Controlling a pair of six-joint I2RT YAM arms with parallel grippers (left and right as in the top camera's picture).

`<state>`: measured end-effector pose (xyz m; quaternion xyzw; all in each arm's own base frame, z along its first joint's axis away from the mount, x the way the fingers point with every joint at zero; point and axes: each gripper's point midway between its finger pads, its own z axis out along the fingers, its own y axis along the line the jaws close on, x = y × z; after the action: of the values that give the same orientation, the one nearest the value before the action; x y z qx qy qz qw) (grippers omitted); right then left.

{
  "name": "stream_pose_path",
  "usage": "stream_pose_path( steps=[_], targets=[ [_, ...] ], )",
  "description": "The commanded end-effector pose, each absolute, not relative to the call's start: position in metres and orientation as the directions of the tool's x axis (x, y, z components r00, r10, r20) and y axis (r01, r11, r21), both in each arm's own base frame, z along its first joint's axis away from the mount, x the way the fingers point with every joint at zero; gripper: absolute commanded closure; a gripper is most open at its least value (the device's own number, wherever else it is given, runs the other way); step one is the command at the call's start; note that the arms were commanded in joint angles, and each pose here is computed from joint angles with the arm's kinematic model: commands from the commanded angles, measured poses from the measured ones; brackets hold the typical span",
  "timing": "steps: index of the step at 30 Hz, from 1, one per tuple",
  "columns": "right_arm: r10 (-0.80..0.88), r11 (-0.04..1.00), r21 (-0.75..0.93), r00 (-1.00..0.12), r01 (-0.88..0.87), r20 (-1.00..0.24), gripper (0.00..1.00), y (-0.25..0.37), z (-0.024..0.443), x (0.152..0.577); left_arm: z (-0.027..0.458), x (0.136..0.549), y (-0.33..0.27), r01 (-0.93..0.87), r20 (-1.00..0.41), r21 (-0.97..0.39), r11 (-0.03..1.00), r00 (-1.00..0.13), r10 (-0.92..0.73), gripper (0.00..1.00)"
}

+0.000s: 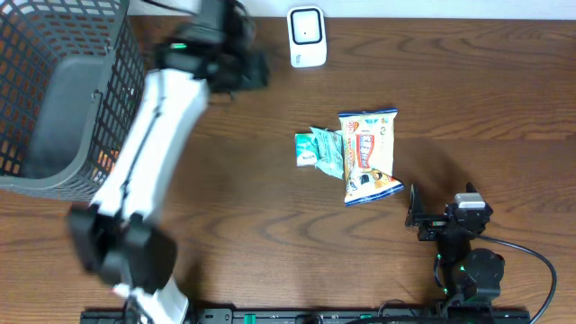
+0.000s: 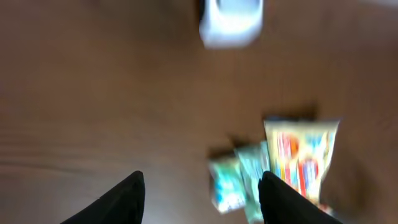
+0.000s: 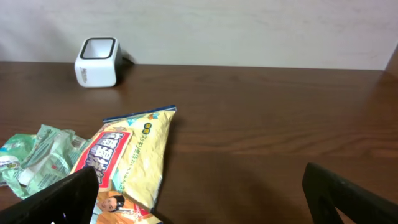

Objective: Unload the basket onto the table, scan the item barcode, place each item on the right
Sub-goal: 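Return the left gripper to the basket and grasp an orange box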

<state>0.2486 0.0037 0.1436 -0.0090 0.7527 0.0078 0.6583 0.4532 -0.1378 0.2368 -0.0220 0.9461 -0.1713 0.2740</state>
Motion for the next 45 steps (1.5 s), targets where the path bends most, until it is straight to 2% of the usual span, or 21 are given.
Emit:
stream_pose_path(
  steps=[1,3,6,9,12,17,21,25,30,38,42,45],
  targets=[
    [0.008,1.000,0.010,-0.135,-0.018,-0.991,0.01,0.002,0.143,0.248,0.320,0.460,-0.061,-0.081,-0.727,-0.224,0.971,-0.650,-0.222,0.36],
    [0.008,1.000,0.010,-0.135,-0.018,-0.991,0.01,0.002,0.143,0.248,0.364,0.455,-0.015,-0.177,-0.814,-0.213,0.961,-0.512,-0.274,0.35],
    [0.008,1.000,0.010,-0.135,-0.018,-0.991,0.01,0.002,0.143,0.248,0.402,0.442,0.054,-0.348,-0.879,-0.193,0.918,-0.355,-0.319,0.35],
    [0.008,1.000,0.010,-0.135,-0.018,-0.991,0.01,0.002,0.143,0.248,0.409,0.430,0.109,-0.471,-0.892,-0.187,0.862,-0.287,-0.350,0.35],
    [0.008,1.000,0.010,-0.135,-0.018,-0.991,0.01,0.002,0.143,0.248,0.396,0.416,0.164,-0.585,-0.877,-0.174,0.792,-0.274,-0.395,0.35],
    [0.008,1.000,0.010,-0.135,-0.018,-0.991,0.01,0.002,0.143,0.248,0.348,0.385,0.239,-0.739,-0.805,-0.118,0.664,-0.320,-0.499,0.35],
    [0.008,1.000,0.010,-0.135,-0.018,-0.991,0.01,0.002,0.143,0.248,0.310,0.367,0.268,-0.793,-0.731,-0.084,0.603,-0.362,-0.578,0.35],
    [0.008,1.000,0.010,-0.135,-0.018,-0.991,0.01,0.002,0.143,0.248,0.275,0.373,0.259,-0.744,-0.630,-0.126,0.656,-0.451,-0.632,0.35],
    [0.008,1.000,0.010,-0.135,-0.018,-0.991,0.01,0.002,0.143,0.248,0.239,0.388,0.243,-0.577,-0.557,-0.080,0.813,-0.650,-0.517,0.35],
    [0.008,1.000,0.010,-0.135,-0.018,-0.991,0.01,0.002,0.143,0.248,0.178,0.375,0.239,-0.534,-0.373,-0.042,0.844,-0.775,-0.510,0.35],
    [0.008,1.000,0.010,-0.135,-0.018,-0.991,0.01,0.002,0.143,0.248,0.142,0.365,0.220,-0.447,-0.228,-0.149,0.882,-0.853,-0.470,0.34],
    [0.008,1.000,0.010,-0.135,-0.018,-0.991,0.01,0.002,0.143,0.248,0.119,0.351,0.218,-0.466,-0.121,-0.180,0.866,-0.863,-0.490,0.34]
  ],
)
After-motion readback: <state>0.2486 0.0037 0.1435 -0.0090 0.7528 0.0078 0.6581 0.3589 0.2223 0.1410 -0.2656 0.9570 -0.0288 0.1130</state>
